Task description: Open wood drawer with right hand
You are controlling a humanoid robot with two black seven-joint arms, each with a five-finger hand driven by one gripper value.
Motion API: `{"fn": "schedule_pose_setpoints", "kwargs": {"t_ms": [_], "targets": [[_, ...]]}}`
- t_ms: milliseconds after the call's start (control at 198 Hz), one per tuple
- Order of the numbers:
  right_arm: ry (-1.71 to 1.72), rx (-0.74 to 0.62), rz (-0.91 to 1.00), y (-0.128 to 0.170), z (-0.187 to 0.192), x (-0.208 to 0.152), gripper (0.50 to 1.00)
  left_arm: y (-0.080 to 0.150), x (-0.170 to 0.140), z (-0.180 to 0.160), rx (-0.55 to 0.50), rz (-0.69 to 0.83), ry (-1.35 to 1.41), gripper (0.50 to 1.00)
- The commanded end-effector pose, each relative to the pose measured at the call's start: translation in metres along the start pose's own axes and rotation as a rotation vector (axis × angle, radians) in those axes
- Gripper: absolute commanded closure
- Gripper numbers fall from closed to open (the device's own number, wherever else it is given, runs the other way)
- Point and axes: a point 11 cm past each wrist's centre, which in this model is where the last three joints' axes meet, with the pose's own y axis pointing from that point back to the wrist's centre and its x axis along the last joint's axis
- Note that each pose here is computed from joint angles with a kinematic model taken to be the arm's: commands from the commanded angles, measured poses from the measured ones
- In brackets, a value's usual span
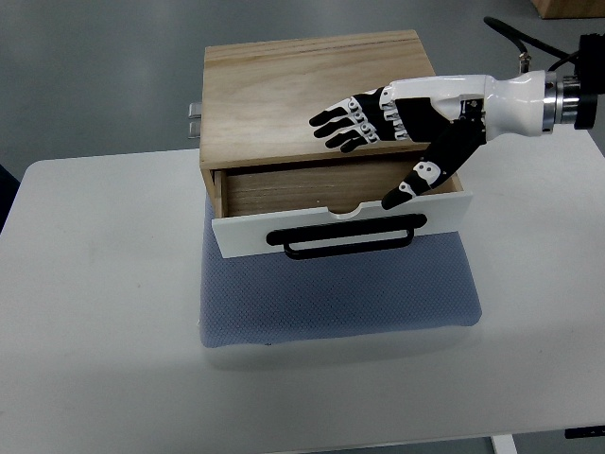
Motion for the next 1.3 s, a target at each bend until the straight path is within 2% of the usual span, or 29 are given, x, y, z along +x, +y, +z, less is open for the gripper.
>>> {"fn": "schedule_pose_setpoints", "kwargs": {"t_ms": [0,131,273,384,571,783,1292], "targets": [[-0.048,0.03,0.049,0.005,0.001,0.016,0.564,0.0,0.0,-0.001,0.001,0.001,0.001,0.5],[-0.121,0.078,0.269,0.011,0.0,0.055,0.564,0.0,0.0,0.0,0.0,0.001,0.0,0.5],[-0.213,0.107,0.533,0.031,0.011,0.102,0.564,0.0,0.0,0.0,0.0,0.001,0.0,0.5],[-0.288,0.119,0.722,0.057,0.028,0.135,0.564,0.0,0.0,-0.001,0.001,-0.001,0.0,0.5],[-0.393,0.086,0.924,0.092,0.076,0.164,0.564,0.0,0.0,0.0,0.0,0.001,0.0,0.5],[-0.466,0.042,1.039,0.109,0.129,0.169,0.564,0.0,0.0,0.0,0.0,0.001,0.0,0.5],[-0.549,0.025,1.092,0.093,0.193,0.144,0.562,0.0,0.0,0.0,0.0,0.0,0.0,0.5]]}}
